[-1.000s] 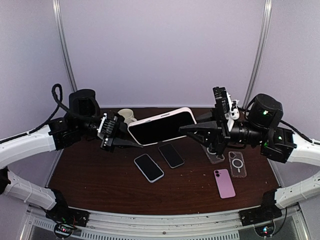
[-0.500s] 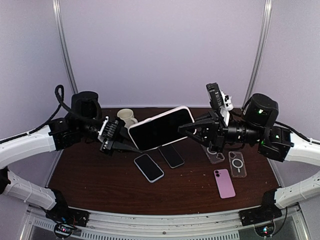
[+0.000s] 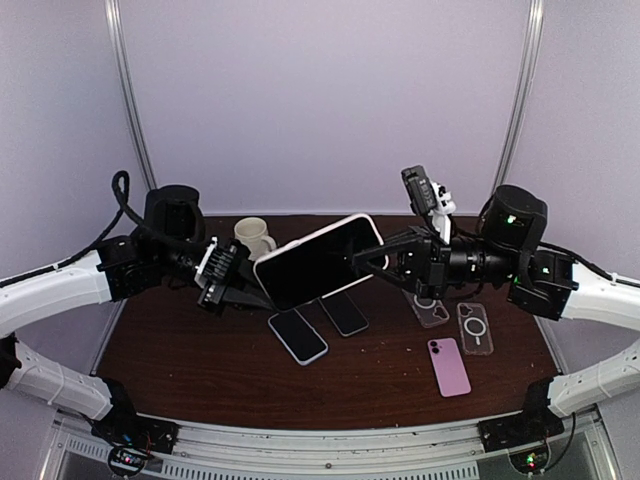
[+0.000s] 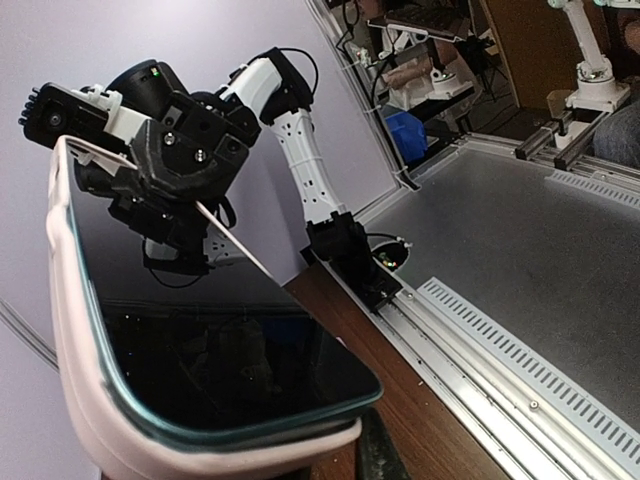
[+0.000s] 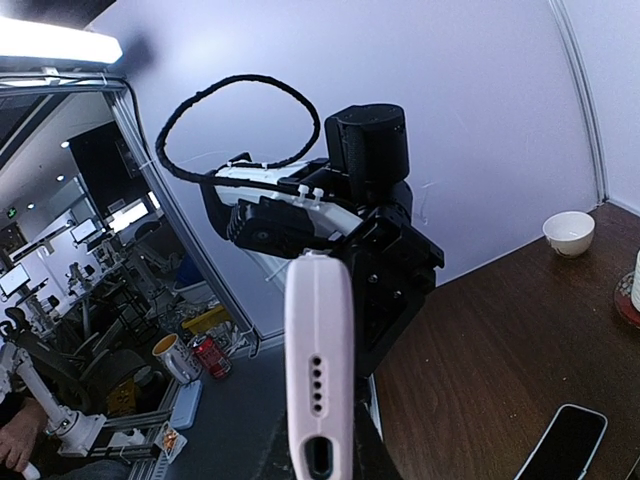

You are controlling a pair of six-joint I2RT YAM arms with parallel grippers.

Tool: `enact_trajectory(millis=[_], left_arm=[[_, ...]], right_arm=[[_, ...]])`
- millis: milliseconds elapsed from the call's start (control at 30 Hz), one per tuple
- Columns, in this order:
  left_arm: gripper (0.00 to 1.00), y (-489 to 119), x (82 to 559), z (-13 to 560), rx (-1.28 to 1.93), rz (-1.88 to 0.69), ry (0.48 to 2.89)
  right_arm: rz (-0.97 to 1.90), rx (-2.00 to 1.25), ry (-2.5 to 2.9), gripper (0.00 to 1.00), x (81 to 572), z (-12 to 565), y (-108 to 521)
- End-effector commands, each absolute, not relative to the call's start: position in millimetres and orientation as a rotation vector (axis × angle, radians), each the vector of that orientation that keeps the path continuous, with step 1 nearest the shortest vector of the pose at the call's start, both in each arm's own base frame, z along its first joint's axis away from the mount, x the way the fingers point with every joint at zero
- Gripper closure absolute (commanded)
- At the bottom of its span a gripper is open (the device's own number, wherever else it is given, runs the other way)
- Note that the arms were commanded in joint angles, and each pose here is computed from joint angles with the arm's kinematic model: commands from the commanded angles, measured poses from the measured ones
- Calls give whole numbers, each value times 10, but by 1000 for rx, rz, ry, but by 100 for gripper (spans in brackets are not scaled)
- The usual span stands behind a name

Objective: Take the phone out of the phone case
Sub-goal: Remove the phone from the bottom left corner of the phone case.

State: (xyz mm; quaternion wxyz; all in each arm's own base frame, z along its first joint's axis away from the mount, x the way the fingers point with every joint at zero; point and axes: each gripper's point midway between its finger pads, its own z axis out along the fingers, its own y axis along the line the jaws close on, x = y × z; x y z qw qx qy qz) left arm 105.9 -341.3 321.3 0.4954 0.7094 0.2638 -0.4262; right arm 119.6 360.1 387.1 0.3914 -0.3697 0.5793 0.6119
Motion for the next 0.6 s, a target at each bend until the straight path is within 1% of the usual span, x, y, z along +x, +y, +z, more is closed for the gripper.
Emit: enact_trajectory(millis=[0, 100, 200, 367, 433, 567], left_arm=[[86, -3464, 1166, 3654, 1607, -849, 482], [77, -3500, 1341, 3638, 1569, -760, 549], [71, -3489, 1462, 3552, 1575, -677, 596], [65, -3411, 1424, 3250, 1719, -599, 593], [60, -3381, 1381, 3213, 1743, -607, 589], [56, -3357, 1258, 3144, 1789, -663, 543]], right_arm=[[1614, -1000, 1597, 100, 1088, 3585, 3673], [1591, -1045, 1582, 100, 1050, 3603, 3645], [1507, -1092, 1615, 100, 1077, 3539, 3589], [1276, -1167, 1554, 100, 1218, 3563, 3331], [1181, -1211, 1508, 100, 1250, 3547, 3222], [1047, -1350, 1388, 100, 1171, 3491, 3108]])
